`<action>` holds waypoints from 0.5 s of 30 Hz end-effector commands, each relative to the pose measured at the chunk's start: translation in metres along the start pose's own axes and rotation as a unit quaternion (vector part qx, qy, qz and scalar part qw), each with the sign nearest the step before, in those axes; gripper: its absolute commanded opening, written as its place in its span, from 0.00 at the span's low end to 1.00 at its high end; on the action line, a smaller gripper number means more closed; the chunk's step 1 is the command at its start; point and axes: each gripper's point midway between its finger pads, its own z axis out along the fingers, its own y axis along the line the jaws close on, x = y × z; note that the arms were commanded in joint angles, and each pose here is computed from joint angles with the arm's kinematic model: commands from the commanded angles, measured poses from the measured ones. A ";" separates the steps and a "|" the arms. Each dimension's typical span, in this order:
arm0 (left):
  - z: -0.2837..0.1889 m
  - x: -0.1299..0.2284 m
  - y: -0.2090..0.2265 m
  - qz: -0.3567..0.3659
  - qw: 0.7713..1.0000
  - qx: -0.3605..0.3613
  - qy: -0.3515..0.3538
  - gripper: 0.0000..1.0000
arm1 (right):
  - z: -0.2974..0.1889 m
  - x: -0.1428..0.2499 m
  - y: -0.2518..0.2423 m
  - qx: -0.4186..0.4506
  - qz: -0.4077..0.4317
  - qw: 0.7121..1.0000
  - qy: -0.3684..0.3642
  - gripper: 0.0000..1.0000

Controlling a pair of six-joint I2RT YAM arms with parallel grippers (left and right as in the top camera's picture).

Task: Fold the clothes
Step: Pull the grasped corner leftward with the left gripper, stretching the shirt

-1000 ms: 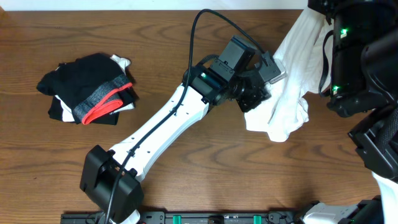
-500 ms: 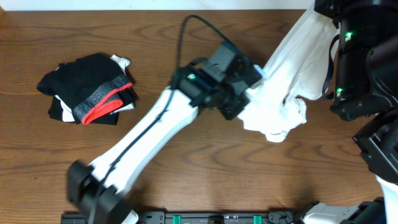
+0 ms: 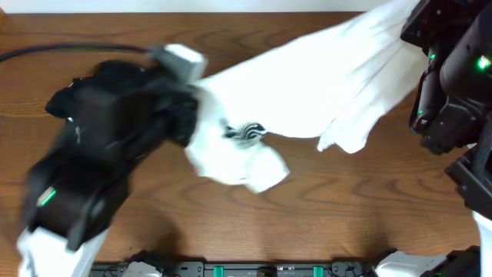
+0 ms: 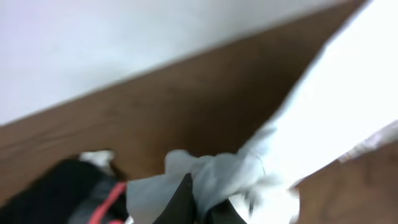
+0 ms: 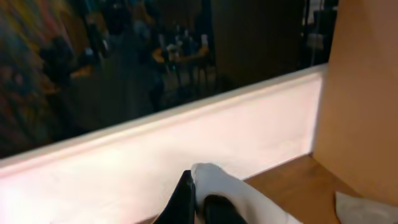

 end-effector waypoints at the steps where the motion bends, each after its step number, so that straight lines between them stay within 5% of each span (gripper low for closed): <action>1: -0.038 -0.010 0.023 -0.029 0.998 -0.046 -0.042 0.06 | 0.002 -0.001 -0.006 -0.016 0.045 0.999 0.011 0.02; 15: -0.090 -0.034 0.051 -0.029 0.988 -0.115 -0.099 0.06 | 0.043 0.050 -0.053 -0.091 0.076 0.979 0.169 0.01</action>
